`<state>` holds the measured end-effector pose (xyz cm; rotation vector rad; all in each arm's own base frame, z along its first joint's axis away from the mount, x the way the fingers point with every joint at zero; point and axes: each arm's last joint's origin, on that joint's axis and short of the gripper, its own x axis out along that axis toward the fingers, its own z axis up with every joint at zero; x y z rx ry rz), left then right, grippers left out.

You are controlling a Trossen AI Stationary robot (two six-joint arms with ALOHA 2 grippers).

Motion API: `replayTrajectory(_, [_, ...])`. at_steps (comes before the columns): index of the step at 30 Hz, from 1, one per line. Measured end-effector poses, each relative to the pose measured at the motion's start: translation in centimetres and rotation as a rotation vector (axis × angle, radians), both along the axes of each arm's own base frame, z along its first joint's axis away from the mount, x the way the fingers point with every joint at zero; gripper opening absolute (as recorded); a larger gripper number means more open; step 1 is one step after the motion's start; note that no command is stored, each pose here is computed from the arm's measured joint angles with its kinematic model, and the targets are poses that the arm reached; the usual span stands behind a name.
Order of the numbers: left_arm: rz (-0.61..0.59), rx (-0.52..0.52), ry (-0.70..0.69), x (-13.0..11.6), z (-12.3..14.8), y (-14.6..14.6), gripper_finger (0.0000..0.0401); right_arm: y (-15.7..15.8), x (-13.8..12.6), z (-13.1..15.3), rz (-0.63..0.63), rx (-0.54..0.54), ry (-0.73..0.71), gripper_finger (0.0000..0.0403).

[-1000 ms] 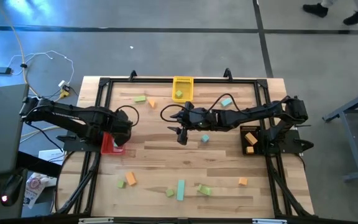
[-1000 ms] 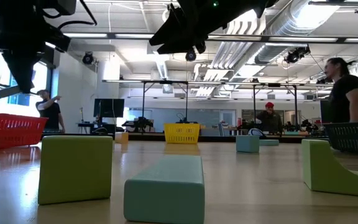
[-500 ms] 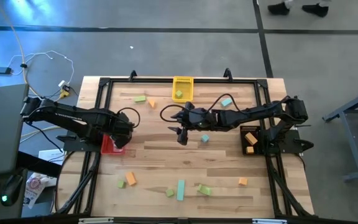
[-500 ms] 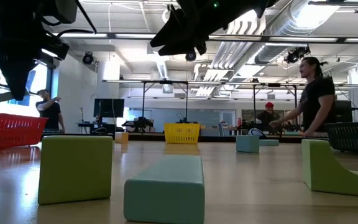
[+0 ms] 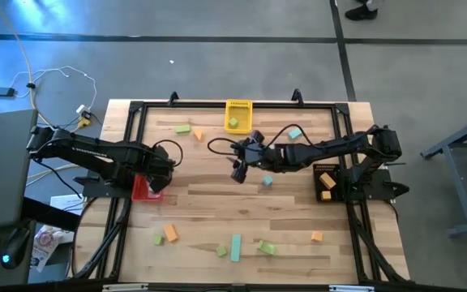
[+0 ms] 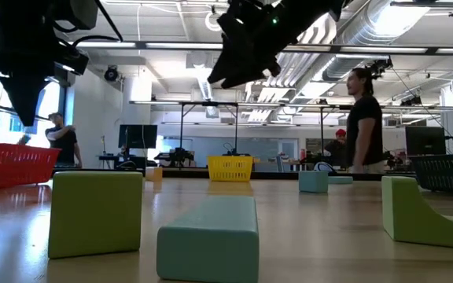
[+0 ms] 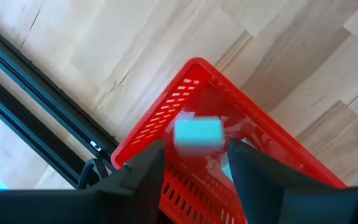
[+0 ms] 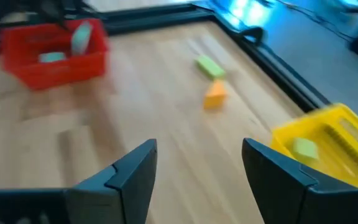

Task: Sort & place blocks by color
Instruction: Put the blue block into the red bin, then put the green block into the yellow bin

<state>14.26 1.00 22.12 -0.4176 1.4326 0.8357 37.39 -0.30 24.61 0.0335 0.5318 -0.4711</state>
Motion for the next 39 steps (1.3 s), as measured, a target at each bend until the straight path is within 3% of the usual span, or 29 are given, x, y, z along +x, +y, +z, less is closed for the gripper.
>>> replayTrajectory(10, [-0.004,-0.005,-0.048,0.5,0.0,0.0,0.019,-3.5,-1.0,-0.9,-0.235,0.09,0.042,0.0222])
replayTrajectory(20, [-0.134,-0.002,-0.133,1.6,0.0,0.0,0.019,-8.9,-3.1,-2.2,-0.417,0.281,0.142,0.0222])
replayTrajectory(39, [-0.203,0.019,-0.168,2.1,0.1,0.1,0.019,-14.9,-6.7,-3.1,-0.585,0.39,0.268,0.0222])
